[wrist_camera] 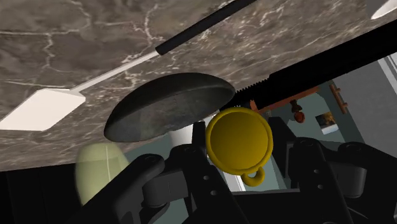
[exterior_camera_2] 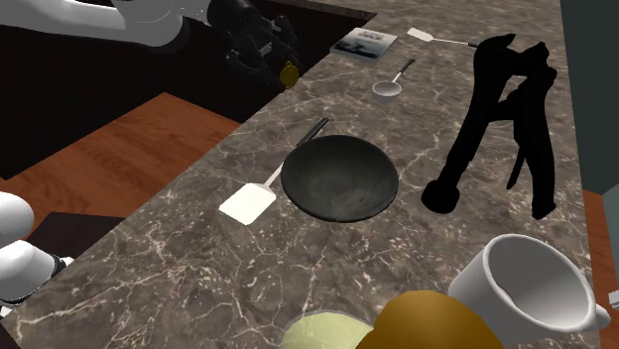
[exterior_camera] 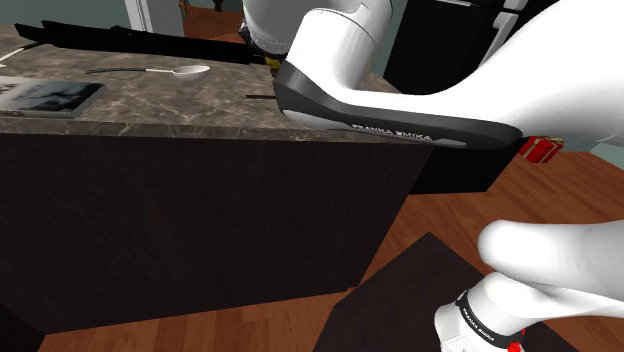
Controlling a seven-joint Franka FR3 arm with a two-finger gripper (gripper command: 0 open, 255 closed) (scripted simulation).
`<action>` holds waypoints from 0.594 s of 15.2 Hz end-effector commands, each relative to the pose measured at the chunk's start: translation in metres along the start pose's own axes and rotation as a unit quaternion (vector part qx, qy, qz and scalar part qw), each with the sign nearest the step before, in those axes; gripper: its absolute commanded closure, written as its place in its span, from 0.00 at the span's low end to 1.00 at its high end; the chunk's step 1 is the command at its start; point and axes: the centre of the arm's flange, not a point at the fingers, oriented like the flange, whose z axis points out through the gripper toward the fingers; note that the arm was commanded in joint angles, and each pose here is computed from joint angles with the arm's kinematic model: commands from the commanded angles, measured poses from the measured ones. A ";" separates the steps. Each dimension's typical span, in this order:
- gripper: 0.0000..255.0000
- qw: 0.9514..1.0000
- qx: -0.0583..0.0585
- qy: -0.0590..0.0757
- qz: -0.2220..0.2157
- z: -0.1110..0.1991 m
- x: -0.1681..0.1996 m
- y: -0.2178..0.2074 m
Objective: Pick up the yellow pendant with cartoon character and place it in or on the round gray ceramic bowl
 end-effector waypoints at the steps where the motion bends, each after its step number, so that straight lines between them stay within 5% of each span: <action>1: 1.00 1.000 0.000 0.000 0.000 -0.006 0.009 -0.002; 5: 1.00 1.000 0.000 0.000 0.000 -0.014 0.022 -0.007; 9: 1.00 1.000 0.000 0.000 0.000 0.027 0.052 0.007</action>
